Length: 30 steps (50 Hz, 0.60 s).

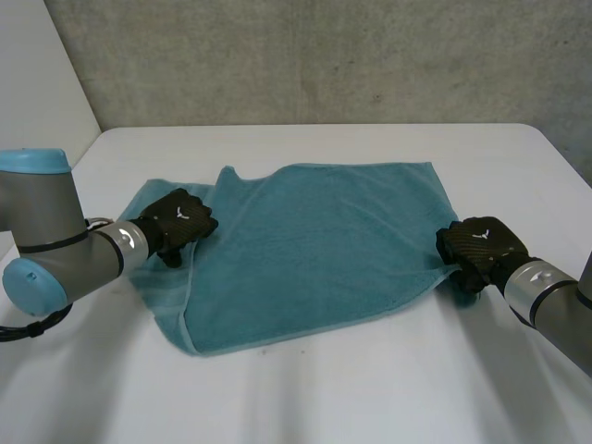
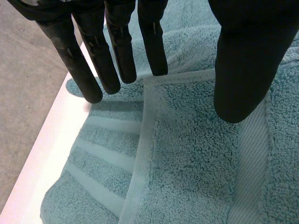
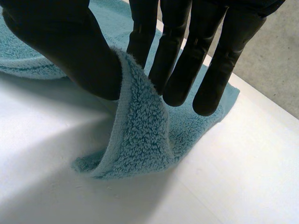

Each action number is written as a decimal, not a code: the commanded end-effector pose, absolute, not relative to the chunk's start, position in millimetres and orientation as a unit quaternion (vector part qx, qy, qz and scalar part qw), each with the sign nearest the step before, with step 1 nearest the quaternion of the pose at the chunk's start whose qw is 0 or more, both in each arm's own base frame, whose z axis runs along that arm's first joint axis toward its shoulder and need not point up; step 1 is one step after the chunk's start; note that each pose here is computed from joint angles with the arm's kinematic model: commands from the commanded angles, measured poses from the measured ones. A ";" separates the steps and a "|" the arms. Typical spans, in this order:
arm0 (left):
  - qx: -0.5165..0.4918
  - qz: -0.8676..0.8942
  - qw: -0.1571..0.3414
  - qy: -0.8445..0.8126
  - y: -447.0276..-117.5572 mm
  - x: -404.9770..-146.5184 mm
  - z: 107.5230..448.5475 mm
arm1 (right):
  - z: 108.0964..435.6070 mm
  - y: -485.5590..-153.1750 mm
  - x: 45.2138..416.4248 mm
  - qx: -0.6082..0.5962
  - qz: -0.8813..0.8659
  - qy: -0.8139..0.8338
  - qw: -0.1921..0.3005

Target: Fold the laundry

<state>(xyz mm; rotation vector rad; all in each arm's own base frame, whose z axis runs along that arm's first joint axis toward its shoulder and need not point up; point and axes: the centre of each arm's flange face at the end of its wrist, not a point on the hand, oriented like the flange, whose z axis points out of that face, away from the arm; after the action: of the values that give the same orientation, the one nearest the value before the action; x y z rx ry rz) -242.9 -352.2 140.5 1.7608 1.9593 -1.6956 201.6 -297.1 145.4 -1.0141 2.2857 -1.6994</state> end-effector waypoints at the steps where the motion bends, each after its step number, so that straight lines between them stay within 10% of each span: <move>1: 0.561 -0.540 0.008 0.627 -353.0 -241.7 139.4 | 145.0 -297.5 201.1 -0.334 -0.561 0.755 0.058; 30: 0.572 -0.525 0.051 0.628 -352.9 -227.4 127.4 | 143.5 -297.5 201.0 -0.334 -0.559 0.757 0.059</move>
<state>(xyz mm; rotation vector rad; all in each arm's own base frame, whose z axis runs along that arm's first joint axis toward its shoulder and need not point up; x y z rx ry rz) -227.4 -350.9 128.7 1.7522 1.9262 -1.5836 201.4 -297.2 144.6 -1.0129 2.2893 -1.6960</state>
